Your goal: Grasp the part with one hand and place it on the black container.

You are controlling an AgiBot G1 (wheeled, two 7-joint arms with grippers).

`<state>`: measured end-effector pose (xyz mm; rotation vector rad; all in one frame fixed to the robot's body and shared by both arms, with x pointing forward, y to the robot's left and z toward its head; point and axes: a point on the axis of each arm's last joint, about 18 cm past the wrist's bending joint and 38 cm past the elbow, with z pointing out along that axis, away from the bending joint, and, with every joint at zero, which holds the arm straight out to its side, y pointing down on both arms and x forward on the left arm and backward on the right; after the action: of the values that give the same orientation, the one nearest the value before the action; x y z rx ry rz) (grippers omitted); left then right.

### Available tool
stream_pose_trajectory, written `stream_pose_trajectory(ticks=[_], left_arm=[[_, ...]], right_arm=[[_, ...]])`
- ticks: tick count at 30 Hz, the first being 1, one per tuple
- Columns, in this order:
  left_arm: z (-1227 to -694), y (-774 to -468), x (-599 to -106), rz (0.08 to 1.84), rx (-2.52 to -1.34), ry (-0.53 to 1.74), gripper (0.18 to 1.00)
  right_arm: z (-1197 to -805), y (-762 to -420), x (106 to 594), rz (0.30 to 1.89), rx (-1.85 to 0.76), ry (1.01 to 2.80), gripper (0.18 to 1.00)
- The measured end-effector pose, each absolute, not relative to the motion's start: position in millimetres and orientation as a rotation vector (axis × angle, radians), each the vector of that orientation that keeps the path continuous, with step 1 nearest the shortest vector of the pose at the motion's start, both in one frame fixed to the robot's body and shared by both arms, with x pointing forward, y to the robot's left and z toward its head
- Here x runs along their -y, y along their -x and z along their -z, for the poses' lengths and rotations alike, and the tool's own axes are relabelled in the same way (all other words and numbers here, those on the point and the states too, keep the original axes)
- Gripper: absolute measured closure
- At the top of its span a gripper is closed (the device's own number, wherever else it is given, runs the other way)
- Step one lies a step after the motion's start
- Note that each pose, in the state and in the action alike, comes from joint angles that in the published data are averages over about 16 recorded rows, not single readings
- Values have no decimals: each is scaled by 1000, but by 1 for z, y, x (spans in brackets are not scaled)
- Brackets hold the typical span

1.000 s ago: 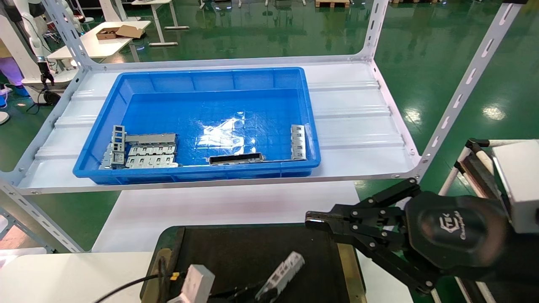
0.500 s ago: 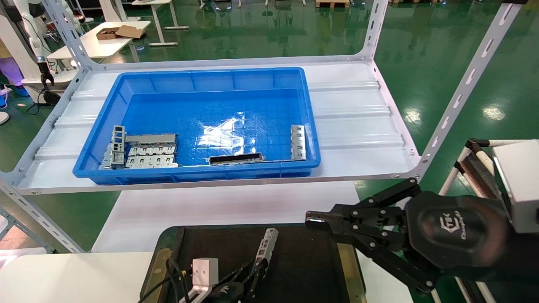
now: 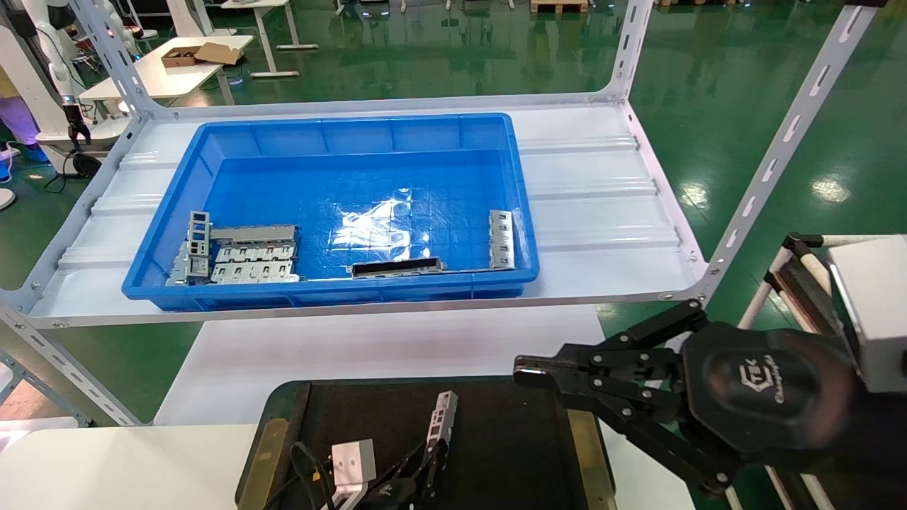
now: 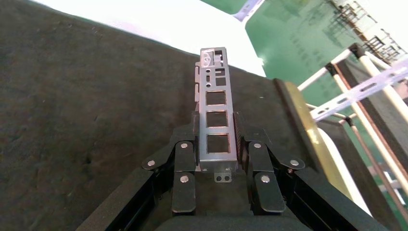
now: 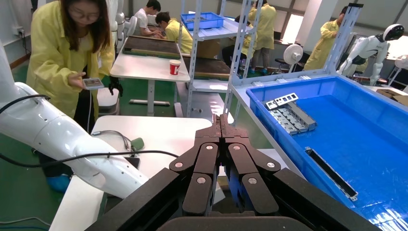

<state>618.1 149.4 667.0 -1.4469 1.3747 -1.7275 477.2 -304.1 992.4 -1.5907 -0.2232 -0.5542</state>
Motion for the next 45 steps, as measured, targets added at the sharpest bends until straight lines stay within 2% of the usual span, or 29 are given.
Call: stream_pose_trajectory(ticks=[18, 30, 36, 45], left_arm=[[-647, -628, -146, 1649, -1354, 1533, 861], [-648, -630, -144, 1636, -1367, 1538, 825], [-658, -631, -145, 1651, -1379, 1517, 758], [-687, -626, -153, 1721, -1427, 1461, 606]], right_arm=[[-992, -477, 304, 554, 223, 1591, 987], [-992, -477, 304, 554, 223, 1591, 943], [-992, -477, 304, 554, 223, 1591, 873], [-992, -477, 304, 554, 223, 1591, 696]])
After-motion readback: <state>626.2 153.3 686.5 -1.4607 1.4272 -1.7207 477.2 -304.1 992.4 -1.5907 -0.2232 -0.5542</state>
